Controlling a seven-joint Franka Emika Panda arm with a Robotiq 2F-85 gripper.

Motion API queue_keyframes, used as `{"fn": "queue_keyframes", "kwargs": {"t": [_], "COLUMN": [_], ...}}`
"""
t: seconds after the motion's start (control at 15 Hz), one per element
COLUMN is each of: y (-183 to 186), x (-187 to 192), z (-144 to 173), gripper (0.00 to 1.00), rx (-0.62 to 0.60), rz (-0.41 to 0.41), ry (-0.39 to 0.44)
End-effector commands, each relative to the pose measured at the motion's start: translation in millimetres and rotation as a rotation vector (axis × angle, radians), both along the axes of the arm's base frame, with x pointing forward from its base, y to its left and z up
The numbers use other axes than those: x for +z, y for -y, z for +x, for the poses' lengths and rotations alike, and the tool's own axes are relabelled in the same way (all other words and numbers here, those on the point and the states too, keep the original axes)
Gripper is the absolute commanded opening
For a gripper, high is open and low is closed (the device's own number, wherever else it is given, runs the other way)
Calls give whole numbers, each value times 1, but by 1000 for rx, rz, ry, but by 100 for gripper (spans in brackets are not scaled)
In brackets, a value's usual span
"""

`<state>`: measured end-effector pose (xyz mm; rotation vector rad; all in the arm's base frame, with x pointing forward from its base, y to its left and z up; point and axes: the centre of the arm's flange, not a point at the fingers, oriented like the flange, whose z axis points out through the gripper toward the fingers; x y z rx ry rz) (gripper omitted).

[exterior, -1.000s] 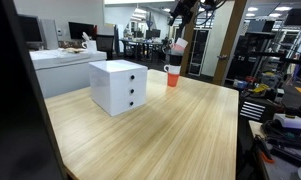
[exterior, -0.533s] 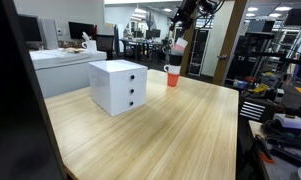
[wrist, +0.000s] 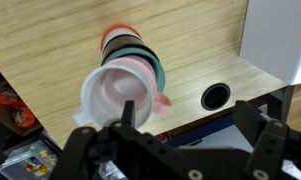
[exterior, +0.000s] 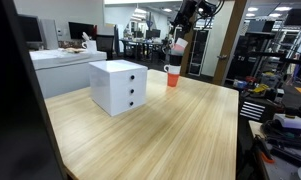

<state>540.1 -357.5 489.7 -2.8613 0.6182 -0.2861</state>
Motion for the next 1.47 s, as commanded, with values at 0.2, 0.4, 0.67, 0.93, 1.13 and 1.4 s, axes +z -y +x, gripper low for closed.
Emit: {"fn": "queue_keyframes", "kwargs": {"t": [0.2, 0.4, 0.67, 0.93, 1.13, 1.4], "y": [-1, 3, 10, 14, 15, 15], "x": [-10, -11, -12, -12, -12, -13], "z": [-8, -10, -15, -19, -20, -22], "gripper": [100, 100, 83, 43, 21, 1], "rx": [19, 8, -7, -16, -19, -17], "rz": [44, 40, 39, 40, 38, 33], "ry": [-33, -36, -38, -37, -37, -43]}}
